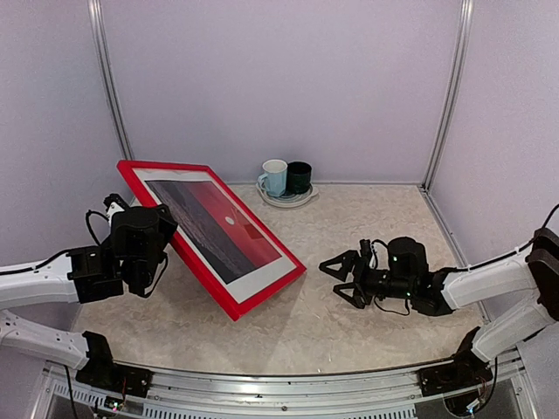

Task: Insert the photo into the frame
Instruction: Turn over the photo frame.

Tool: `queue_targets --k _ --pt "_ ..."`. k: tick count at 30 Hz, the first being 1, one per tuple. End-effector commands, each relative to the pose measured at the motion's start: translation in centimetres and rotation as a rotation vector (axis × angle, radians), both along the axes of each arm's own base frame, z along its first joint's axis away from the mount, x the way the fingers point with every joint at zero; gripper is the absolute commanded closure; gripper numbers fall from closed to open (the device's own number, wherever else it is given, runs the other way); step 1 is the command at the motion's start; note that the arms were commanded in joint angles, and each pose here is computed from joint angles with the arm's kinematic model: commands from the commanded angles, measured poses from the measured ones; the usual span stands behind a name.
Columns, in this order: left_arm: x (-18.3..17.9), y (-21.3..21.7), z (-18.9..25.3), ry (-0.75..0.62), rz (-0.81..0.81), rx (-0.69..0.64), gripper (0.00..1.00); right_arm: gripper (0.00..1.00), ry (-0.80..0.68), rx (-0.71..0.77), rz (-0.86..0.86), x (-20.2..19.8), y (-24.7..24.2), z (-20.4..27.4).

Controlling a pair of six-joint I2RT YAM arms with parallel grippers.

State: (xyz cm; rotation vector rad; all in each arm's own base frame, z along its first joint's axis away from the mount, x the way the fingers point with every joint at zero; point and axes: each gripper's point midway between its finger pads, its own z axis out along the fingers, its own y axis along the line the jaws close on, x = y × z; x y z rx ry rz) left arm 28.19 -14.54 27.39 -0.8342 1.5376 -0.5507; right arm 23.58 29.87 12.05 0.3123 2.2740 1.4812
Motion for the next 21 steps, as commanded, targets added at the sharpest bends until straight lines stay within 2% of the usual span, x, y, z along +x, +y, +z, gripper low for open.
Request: queue_targets --k 1,7,16,21 --pt "-1.2 0.2 -2.5 0.061 -0.033 0.048 0.96 0.01 0.028 0.174 0.034 0.1 2.2 1.9" --pt "-2.4 0.6 -4.1 0.079 -0.023 0.027 0.95 0.01 0.071 0.205 0.03 0.4 4.2 1.3" --pt "-3.5 0.6 -6.2 0.098 -0.016 0.029 0.92 0.01 0.217 0.318 0.084 -2.3 7.7 -1.8" --pt "-3.8 0.3 -6.9 0.107 -0.027 0.032 0.92 0.02 0.238 0.325 0.046 -2.5 7.8 -3.0"
